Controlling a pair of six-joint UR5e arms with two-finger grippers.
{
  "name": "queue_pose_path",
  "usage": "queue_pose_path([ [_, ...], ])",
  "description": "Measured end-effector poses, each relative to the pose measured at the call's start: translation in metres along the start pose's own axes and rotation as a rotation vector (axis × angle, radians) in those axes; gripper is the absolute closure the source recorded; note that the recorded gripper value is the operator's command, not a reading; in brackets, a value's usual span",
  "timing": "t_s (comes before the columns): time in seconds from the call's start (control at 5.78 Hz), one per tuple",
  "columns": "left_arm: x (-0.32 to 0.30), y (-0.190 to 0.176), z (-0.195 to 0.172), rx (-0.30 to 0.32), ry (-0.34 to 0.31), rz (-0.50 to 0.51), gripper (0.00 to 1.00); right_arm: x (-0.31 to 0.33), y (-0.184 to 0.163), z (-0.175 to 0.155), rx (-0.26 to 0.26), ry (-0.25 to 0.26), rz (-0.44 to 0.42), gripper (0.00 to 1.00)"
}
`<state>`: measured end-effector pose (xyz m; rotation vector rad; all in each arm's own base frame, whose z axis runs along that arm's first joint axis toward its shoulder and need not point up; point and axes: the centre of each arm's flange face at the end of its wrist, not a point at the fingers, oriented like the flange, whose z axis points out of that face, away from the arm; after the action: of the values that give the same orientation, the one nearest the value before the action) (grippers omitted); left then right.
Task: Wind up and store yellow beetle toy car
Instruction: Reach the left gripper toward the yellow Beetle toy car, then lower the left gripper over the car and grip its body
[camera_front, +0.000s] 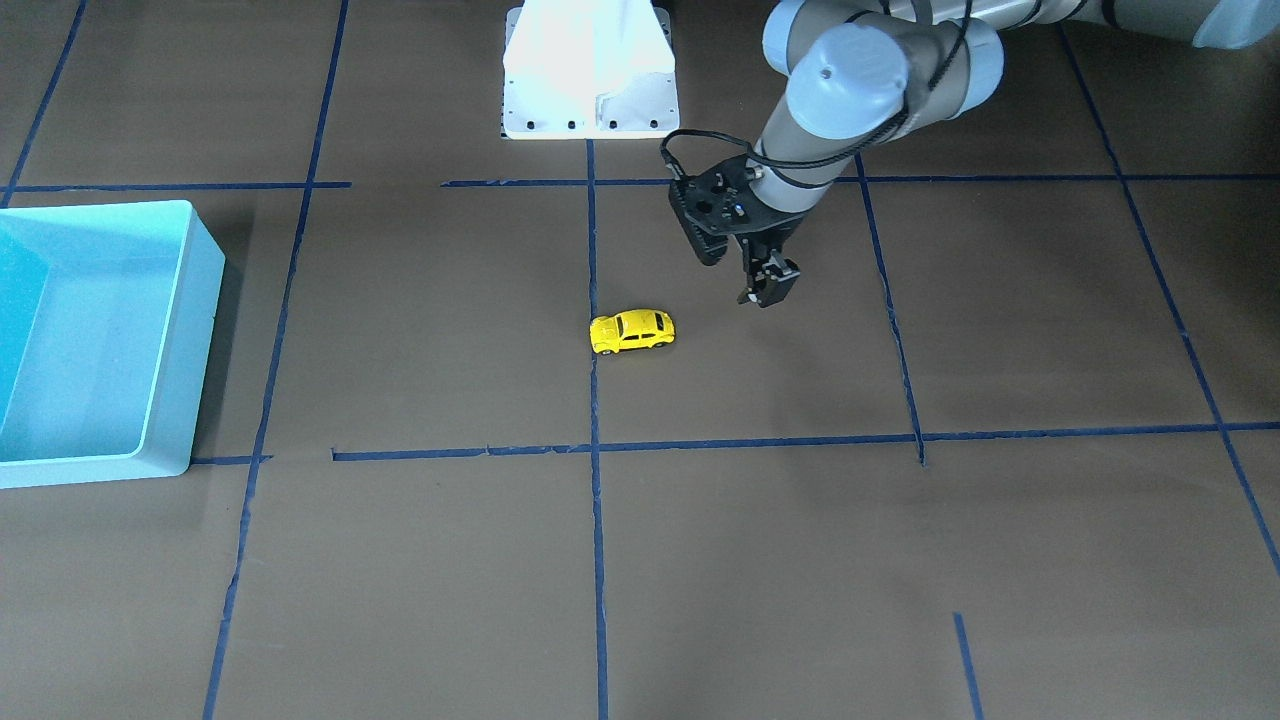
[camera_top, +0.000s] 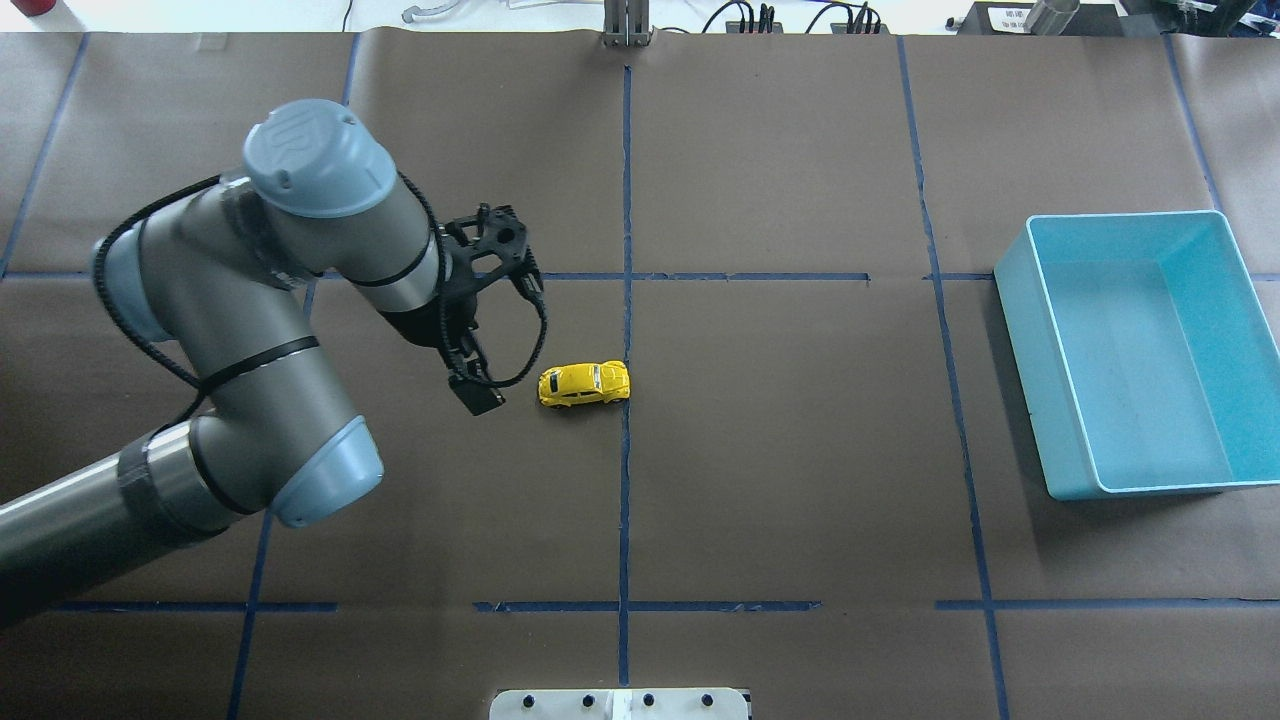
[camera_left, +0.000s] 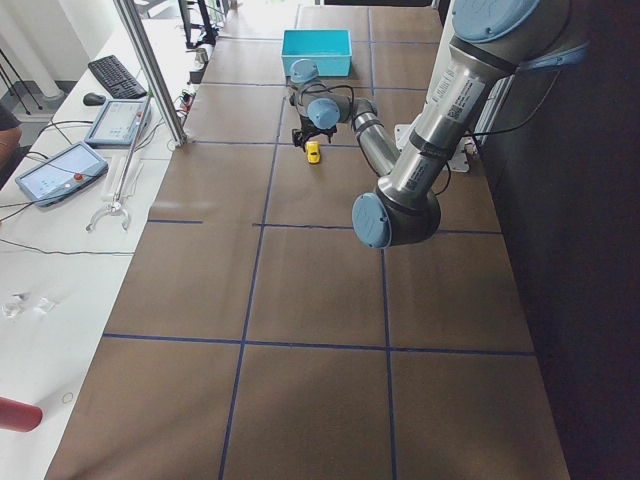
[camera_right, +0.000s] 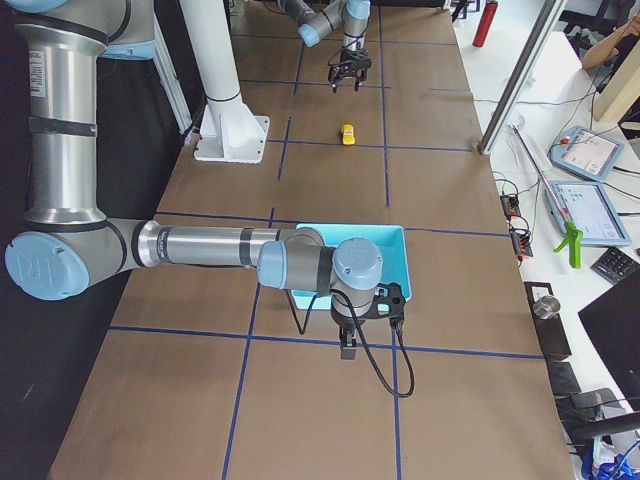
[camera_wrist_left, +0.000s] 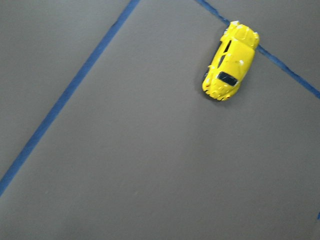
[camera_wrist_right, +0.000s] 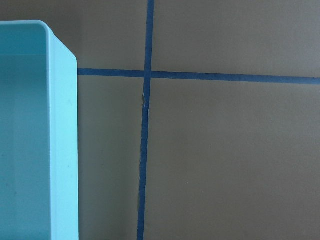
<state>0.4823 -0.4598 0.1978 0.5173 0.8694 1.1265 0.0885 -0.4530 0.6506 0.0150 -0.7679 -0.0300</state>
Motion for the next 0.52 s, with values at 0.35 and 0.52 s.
queue_pose_path([
  [0.35, 0.023, -0.099, 0.017, -0.011, -0.013, 0.056, 0.0, 0.0, 0.0, 0.0, 0.0, 0.0, 0.002, 0.0],
  [0.52, 0.045, -0.133, 0.039, -0.066, -0.066, 0.165, 0.0, 0.0, 0.0, 0.0, 0.0, 0.0, 0.002, 0.0],
])
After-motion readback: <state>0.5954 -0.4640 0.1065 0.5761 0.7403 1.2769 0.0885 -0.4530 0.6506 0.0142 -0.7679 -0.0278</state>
